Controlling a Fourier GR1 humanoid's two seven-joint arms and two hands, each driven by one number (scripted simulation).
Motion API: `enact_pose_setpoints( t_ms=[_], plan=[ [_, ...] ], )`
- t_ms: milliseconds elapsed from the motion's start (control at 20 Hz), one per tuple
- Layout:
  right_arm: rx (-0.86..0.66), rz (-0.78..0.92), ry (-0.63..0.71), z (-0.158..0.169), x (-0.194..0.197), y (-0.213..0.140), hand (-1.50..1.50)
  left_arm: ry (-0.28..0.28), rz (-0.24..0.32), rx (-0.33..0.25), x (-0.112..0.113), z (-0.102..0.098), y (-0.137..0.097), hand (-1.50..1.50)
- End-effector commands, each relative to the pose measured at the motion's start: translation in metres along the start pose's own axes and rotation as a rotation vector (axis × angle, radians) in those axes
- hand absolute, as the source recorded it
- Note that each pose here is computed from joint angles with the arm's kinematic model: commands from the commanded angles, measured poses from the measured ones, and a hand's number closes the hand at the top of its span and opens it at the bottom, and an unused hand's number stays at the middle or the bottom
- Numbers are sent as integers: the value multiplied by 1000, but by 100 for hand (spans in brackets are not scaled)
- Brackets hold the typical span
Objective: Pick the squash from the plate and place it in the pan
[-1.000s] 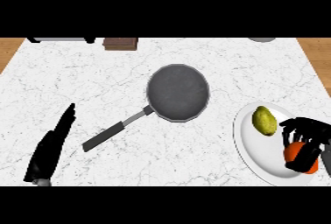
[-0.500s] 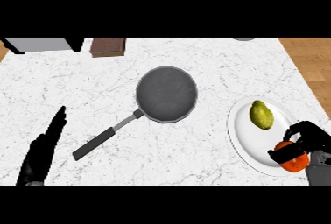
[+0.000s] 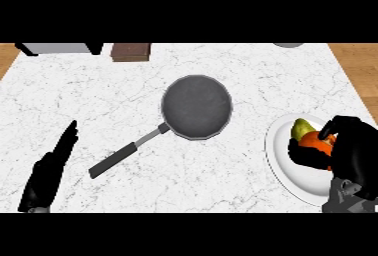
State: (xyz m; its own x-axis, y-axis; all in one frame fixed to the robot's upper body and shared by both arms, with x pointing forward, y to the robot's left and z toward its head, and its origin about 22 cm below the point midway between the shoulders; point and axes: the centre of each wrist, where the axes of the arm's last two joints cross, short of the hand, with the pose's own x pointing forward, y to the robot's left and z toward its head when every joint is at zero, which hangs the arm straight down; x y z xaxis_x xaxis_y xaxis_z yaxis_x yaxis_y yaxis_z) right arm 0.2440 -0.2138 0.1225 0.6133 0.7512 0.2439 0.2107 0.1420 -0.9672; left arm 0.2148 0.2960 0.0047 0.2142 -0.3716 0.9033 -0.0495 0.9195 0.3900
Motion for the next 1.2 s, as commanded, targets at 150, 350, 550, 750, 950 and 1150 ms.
enact_pose_setpoints(
  t_ms=[150,350,550,750,950,1150],
  plan=[
    [-199,-114,5,85,75,-30,150,-34,6,-33,13,-15,-12,0],
    [-143,-171,-10,50,117,-17,150,-61,6,-51,4,-12,-7,0],
    [-100,-232,3,36,137,0,150,-63,3,-63,29,-9,-19,0],
    [-45,-306,32,-6,145,17,150,-71,9,-73,26,-9,-31,0],
    [21,-298,29,-27,160,44,150,-67,9,-63,12,-9,-28,0],
    [94,-222,35,-42,168,81,150,-66,11,-77,19,-18,-31,0]
  ],
)
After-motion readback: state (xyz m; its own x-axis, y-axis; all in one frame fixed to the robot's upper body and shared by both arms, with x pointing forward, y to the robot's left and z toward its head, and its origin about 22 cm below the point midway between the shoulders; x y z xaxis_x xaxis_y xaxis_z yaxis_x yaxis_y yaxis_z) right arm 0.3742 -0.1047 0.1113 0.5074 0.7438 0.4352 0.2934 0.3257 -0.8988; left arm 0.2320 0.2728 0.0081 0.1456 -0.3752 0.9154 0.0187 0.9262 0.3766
